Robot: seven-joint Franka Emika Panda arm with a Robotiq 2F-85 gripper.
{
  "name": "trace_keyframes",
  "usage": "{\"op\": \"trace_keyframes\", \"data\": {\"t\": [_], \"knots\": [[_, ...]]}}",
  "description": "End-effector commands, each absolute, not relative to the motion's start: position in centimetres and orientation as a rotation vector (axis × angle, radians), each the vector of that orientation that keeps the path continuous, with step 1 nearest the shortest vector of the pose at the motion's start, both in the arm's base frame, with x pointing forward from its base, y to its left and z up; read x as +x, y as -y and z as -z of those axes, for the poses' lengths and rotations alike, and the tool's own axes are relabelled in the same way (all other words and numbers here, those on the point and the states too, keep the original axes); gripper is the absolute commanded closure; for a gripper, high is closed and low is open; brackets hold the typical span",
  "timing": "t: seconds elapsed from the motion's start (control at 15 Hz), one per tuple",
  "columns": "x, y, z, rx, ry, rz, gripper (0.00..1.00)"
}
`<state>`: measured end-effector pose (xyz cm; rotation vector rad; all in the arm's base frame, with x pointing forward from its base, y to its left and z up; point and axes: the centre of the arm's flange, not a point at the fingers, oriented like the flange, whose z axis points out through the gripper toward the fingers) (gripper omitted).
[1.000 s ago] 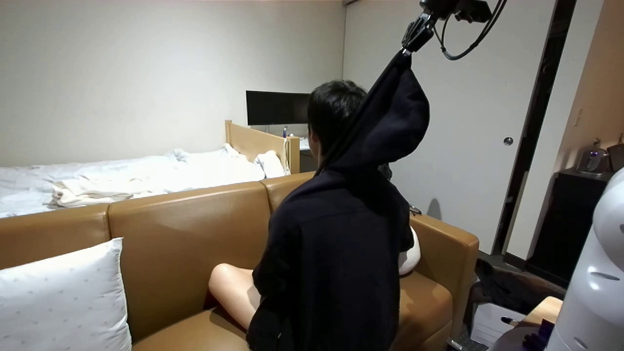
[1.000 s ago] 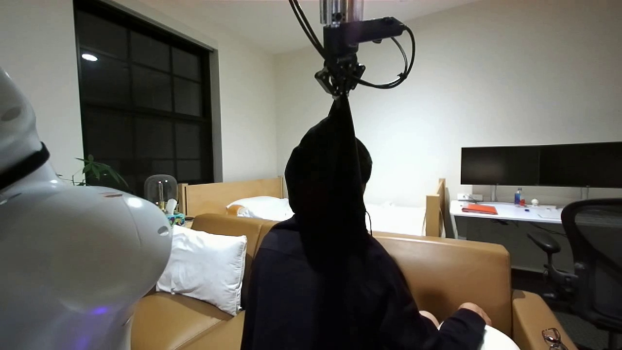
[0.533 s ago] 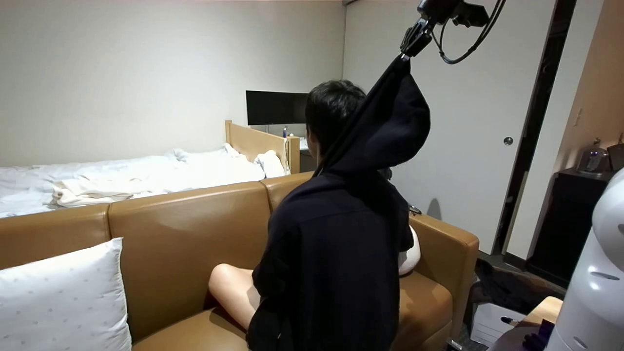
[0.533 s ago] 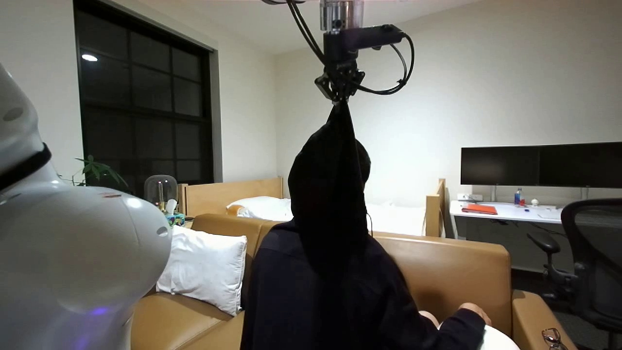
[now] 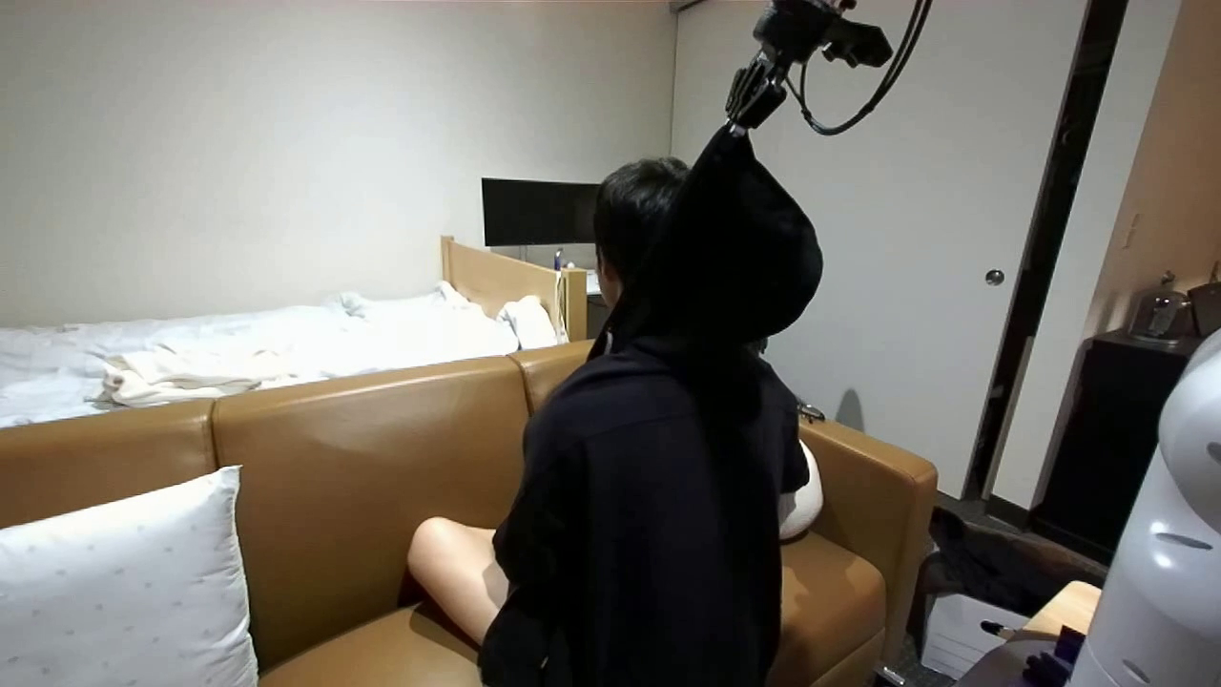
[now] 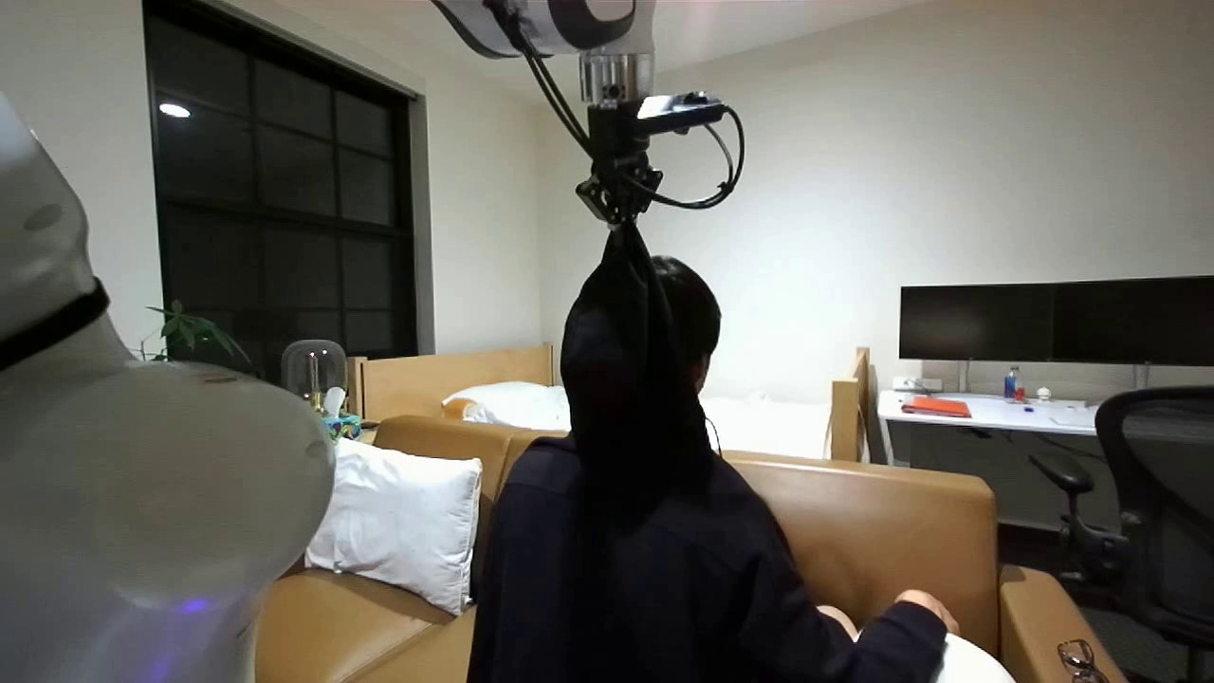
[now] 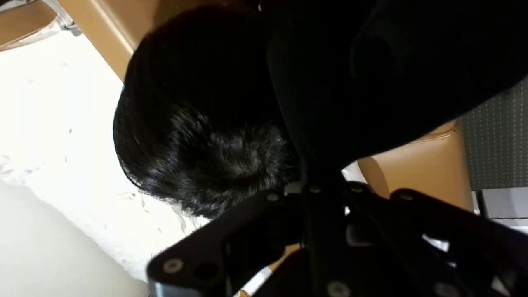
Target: Put the hood over his head
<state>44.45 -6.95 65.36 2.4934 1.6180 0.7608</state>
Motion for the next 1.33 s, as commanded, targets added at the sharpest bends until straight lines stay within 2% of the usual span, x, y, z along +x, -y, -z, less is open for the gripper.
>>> {"op": "trace_keyframes", "data": {"t": [0.0, 0.73, 1.27], "knots": [[47.0, 5.7, -65.0, 2.483, -1.584, -0.78, 0.99], [51.3, 12.4, -69.6, 2.601, -1.33, -0.875, 0.99], [56.0, 11.4, -67.0, 2.616, -1.335, -0.855, 0.99]]}}
